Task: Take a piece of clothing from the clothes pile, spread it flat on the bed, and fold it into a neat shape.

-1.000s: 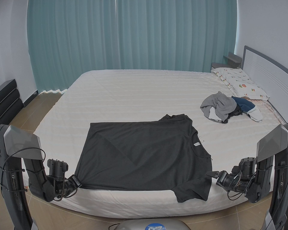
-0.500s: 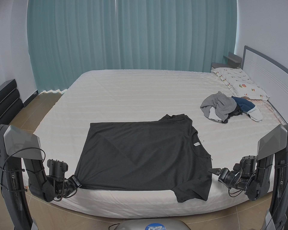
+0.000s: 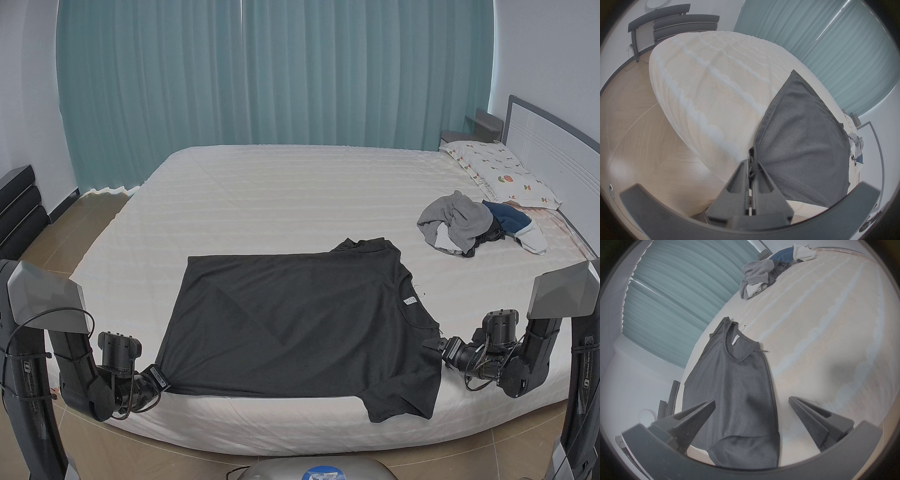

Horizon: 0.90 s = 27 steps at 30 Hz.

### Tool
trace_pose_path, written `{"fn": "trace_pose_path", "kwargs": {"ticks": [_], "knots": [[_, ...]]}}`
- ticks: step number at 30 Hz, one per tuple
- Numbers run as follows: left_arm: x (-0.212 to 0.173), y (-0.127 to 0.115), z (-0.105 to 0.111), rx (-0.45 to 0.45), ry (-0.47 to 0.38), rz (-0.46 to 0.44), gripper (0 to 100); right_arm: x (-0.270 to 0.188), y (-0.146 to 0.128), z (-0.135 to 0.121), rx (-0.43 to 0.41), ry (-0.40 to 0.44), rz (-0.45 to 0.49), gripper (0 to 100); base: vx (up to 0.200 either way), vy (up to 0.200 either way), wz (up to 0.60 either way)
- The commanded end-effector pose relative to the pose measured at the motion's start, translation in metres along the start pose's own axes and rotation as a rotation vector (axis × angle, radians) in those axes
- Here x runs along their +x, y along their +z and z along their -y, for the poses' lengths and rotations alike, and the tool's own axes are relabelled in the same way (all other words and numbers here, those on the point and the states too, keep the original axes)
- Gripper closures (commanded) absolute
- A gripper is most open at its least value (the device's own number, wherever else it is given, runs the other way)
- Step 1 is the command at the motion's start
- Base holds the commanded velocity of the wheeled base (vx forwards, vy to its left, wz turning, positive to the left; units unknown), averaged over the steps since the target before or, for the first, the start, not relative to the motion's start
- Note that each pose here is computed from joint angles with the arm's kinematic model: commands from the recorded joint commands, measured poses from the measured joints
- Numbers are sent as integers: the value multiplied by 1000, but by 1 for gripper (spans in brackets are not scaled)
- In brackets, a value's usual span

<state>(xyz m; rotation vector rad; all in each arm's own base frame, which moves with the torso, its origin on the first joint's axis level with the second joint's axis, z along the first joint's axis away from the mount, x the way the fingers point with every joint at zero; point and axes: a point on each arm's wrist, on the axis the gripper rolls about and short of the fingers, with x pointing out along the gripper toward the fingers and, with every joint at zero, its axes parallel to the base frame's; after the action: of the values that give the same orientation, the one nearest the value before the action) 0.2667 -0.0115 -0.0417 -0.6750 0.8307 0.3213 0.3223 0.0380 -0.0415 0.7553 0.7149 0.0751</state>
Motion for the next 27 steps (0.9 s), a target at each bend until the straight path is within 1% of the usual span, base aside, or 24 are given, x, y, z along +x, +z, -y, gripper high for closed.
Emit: {"fn": "trace_pose_path", "kwargs": {"ticks": [1,5,6,13,16,17,18,27], "knots": [[0,0,0,-1,1,1,100,10,6,-5,-8,19,14,0,0,0,0],[0,0,0,-1,0,2,100,18,4,-1,-2,-3,-8,0,0,0,0],[0,0,0,-1,0,2,100,18,4,-1,-2,-5,-11,100,0,0,0],[1,0,0,-2,1,3,100,22,14,1,-2,-8,22,100,0,0,0],[1,1,1,-1,1,8,100,23,26,0,0,-8,73,100,0,0,0],[1,1,1,-1,1,8,100,23,26,0,0,-8,73,100,0,0,0],[1,2,1,-1,0,13,100,24,32,-2,-2,-4,99,100,0,0,0],[1,5,5,-6,-57,69,100,36,38,-5,-12,19,122,100,0,0,0]]}}
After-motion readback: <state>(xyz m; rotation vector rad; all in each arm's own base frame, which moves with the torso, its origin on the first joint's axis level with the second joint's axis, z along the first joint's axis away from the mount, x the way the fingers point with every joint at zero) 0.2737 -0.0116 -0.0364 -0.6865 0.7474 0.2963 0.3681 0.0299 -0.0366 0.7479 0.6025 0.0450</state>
